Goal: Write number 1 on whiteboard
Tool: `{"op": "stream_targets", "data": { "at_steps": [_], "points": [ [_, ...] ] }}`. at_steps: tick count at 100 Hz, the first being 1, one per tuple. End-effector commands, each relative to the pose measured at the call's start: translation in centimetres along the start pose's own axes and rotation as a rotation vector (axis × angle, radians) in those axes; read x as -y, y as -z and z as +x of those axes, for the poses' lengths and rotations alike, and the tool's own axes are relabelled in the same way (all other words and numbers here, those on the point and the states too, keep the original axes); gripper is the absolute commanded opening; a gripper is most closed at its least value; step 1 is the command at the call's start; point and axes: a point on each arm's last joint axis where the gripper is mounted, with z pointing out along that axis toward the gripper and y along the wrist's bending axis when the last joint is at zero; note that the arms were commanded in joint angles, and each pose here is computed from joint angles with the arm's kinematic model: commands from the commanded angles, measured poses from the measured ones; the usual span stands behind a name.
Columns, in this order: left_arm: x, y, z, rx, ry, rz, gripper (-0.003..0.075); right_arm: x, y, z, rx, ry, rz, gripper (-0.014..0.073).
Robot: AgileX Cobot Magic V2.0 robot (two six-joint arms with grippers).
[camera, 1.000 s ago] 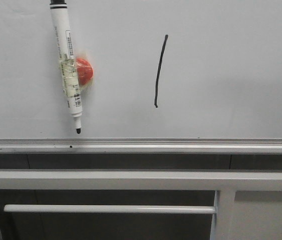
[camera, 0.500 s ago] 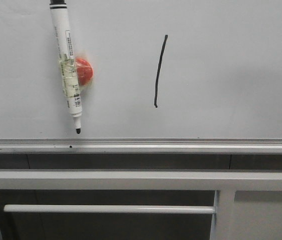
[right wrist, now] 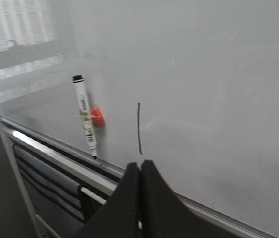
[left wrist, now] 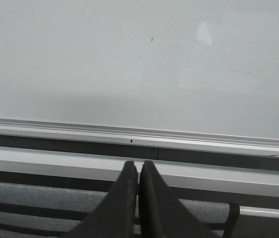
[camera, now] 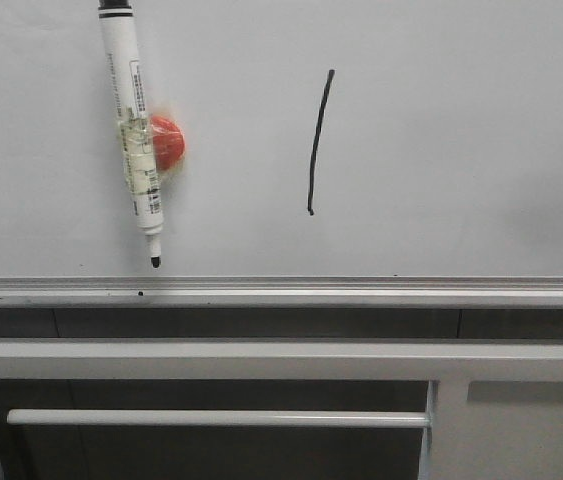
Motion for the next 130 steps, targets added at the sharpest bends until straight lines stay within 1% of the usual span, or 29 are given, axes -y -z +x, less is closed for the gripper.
{"op": "stream_targets", "data": {
  "at_steps": [1,3,4,9,20,28,37,54,57,87,101,110,130],
  "points": [
    [0.0,0.1,-0.5,0.088,0.009,0.004,-0.002,0.4,0.4,-1.4,0.098,0.031,0.054,-0.0063],
    [0.0,0.1,-0.5,0.088,0.009,0.004,-0.002,0.4,0.4,-1.4,0.099,0.023,0.059,-0.0063],
    [0.0,0.1,-0.5,0.088,0.009,0.004,-0.002,0.5,0.4,-1.4,0.099,0.041,0.065,-0.0063],
    [0.0,0.1,-0.5,0.088,0.009,0.004,-0.002,0.6,0.3,-1.3,0.092,0.053,0.077,-0.0063],
    [0.0,0.1,-0.5,0.088,0.009,0.004,-0.002,0.9,0.0,0.3,0.043,0.132,0.102,-0.0063],
    [0.0,0.1,-0.5,0.088,0.009,0.004,-0.002,1.3,-0.4,2.3,-0.011,0.133,0.14,-0.0063],
    [0.0,0.1,-0.5,0.088,0.009,0.004,-0.002,1.7,-0.6,3.9,-0.04,0.095,0.196,-0.0063],
    [0.0,0.1,-0.5,0.088,0.009,0.004,-0.002,2.7,-0.6,5.9,-0.091,0.08,0.335,-0.0063],
    [0.0,0.1,-0.5,0.088,0.009,0.004,-0.002,2.9,-0.5,6.1,-0.118,0.075,0.364,-0.0063],
    [0.0,0.1,-0.5,0.088,0.009,0.004,-0.002,4.4,0.6,6.8,-0.187,0.035,0.69,-0.0063],
    [0.0,0.1,-0.5,0.088,0.009,0.004,-0.002,4.8,1.2,7.3,-0.251,0.016,0.792,-0.0063],
    [0.0,0.1,-0.5,0.088,0.009,0.004,-0.002,4.9,1.3,7.4,-0.253,0.004,0.825,-0.0063],
    [0.0,0.1,-0.5,0.088,0.009,0.004,-0.002,4.9,1.3,7.4,-0.249,-0.018,0.825,-0.0063]
  ]
}}
